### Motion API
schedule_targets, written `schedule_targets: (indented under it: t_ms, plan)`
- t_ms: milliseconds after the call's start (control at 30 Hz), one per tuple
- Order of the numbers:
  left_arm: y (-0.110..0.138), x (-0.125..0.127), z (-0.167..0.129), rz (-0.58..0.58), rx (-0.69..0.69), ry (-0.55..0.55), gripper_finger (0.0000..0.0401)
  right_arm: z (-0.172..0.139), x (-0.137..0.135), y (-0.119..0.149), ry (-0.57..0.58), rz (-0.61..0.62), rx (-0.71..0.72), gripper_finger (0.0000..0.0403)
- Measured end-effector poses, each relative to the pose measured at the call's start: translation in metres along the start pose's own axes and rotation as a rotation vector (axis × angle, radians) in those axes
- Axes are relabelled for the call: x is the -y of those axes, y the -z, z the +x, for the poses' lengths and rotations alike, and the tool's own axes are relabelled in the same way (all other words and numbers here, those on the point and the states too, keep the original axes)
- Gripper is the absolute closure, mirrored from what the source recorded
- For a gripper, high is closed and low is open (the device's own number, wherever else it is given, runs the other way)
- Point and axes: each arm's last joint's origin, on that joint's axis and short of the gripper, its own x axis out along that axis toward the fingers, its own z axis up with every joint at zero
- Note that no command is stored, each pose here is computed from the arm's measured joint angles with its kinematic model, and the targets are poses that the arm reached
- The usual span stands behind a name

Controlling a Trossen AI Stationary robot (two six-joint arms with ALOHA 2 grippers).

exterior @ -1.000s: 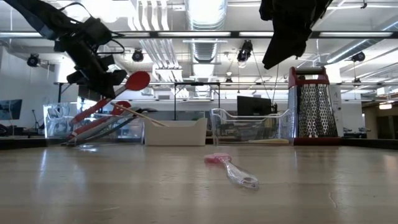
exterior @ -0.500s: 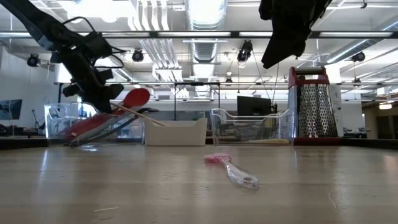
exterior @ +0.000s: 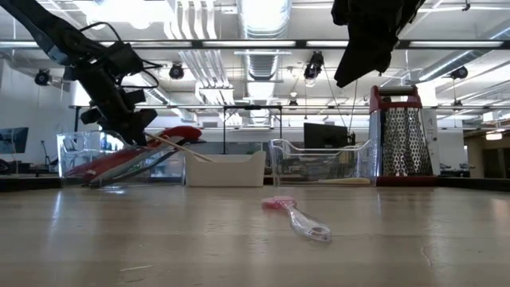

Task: Pick & Place Kitchen Items
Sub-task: Put the red serving spoon into the left transparent bin, then put the blue table knife into the right transparent bin

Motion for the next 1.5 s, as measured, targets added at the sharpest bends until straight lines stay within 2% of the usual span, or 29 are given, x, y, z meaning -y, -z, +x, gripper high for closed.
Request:
schedule_targets:
  t_ms: [167, 400, 733, 867, 1000, 1167, 1333, 1500]
  plan:
    - [-0.013, -0.001, -0.009, 0.025, -0.014, -0.004, 0.0169, 0.000, 0.000, 0.000, 0.000, 0.004, 0.000, 0.0261]
    - [-0.042, -0.003, -0.032, 0.026, -0.035, 0.012, 0.0165, 0.000, 0.000, 0.000, -0.001, 0.009, 0.000, 0.0269]
    - [-0.069, -0.003, -0.061, -0.010, -0.008, 0.192, 0.0165, 0.000, -0.001, 0.000, -0.021, 0.056, -0.010, 0.0271]
    - [-0.070, 0.000, -0.073, -0.036, 0.009, 0.337, 0.0165, 0.000, -0.002, 0.005, -0.085, 0.126, -0.083, 0.0267]
    - [-0.068, 0.004, -0.089, -0.050, 0.050, 0.430, 0.0165, -0.005, -0.008, 0.028, -0.108, 0.237, -0.319, 0.0270]
    - [-0.066, 0.015, -0.109, -0.069, 0.165, 0.542, 0.0165, -0.022, -0.020, 0.071, 0.085, 0.336, -0.578, 0.0281]
    - [-0.057, 0.034, -0.117, -0.043, 0.299, 0.720, 0.0165, -0.039, -0.047, 0.107, 0.147, 0.432, -0.625, 0.0287]
    - [-0.049, 0.048, -0.116, -0.024, 0.372, 0.808, 0.0165, -0.060, -0.076, 0.138, 0.129, 0.569, -0.636, 0.0283]
